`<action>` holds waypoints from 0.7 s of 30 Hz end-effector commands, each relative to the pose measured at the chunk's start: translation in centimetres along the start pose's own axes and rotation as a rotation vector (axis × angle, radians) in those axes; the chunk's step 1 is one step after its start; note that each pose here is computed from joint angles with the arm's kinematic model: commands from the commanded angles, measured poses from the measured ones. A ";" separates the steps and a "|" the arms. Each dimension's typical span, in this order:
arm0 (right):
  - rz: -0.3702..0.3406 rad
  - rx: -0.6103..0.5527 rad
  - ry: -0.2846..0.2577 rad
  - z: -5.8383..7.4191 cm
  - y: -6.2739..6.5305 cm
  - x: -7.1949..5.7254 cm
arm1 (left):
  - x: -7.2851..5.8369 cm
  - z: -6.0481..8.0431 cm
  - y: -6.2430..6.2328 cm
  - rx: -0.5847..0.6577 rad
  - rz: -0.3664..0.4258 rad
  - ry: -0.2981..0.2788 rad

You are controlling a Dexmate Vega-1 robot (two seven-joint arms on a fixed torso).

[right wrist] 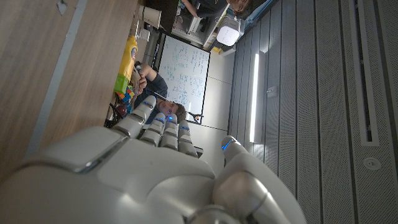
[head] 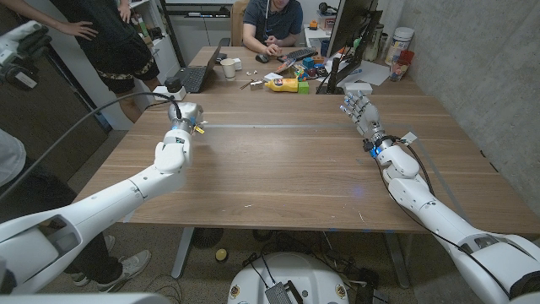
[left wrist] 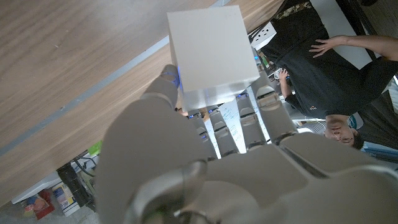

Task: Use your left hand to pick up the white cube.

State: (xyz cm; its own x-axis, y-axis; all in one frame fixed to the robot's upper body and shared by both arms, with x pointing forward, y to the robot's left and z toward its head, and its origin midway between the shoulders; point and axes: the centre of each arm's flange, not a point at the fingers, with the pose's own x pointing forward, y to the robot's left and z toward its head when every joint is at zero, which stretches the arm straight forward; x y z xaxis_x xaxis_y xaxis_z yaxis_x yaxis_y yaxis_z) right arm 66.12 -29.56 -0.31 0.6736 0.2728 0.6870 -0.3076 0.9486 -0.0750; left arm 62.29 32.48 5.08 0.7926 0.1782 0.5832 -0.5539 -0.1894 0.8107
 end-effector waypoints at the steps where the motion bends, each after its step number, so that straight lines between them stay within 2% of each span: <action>1: 0.006 -0.004 -0.002 0.0 0.2 0.2 | -0.9 -0.1 2.4 0.008 0.095 0.011; 11: 0.000 -0.003 0.002 0.0 0.2 0.0 | -1.3 0.1 4.1 0.010 0.162 0.008; 21: 0.005 -0.004 0.007 -0.1 0.1 0.1 | -1.1 0.3 4.9 0.005 0.199 0.001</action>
State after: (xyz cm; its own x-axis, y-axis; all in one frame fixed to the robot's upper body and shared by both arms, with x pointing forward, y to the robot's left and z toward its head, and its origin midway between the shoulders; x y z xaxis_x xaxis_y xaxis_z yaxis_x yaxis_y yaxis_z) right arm 66.12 -29.38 -0.24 0.6727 0.2765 0.6863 -0.3068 0.9483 -0.0813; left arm 59.32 31.54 7.59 0.6964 0.1513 0.7015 -0.6675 -0.2223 0.7106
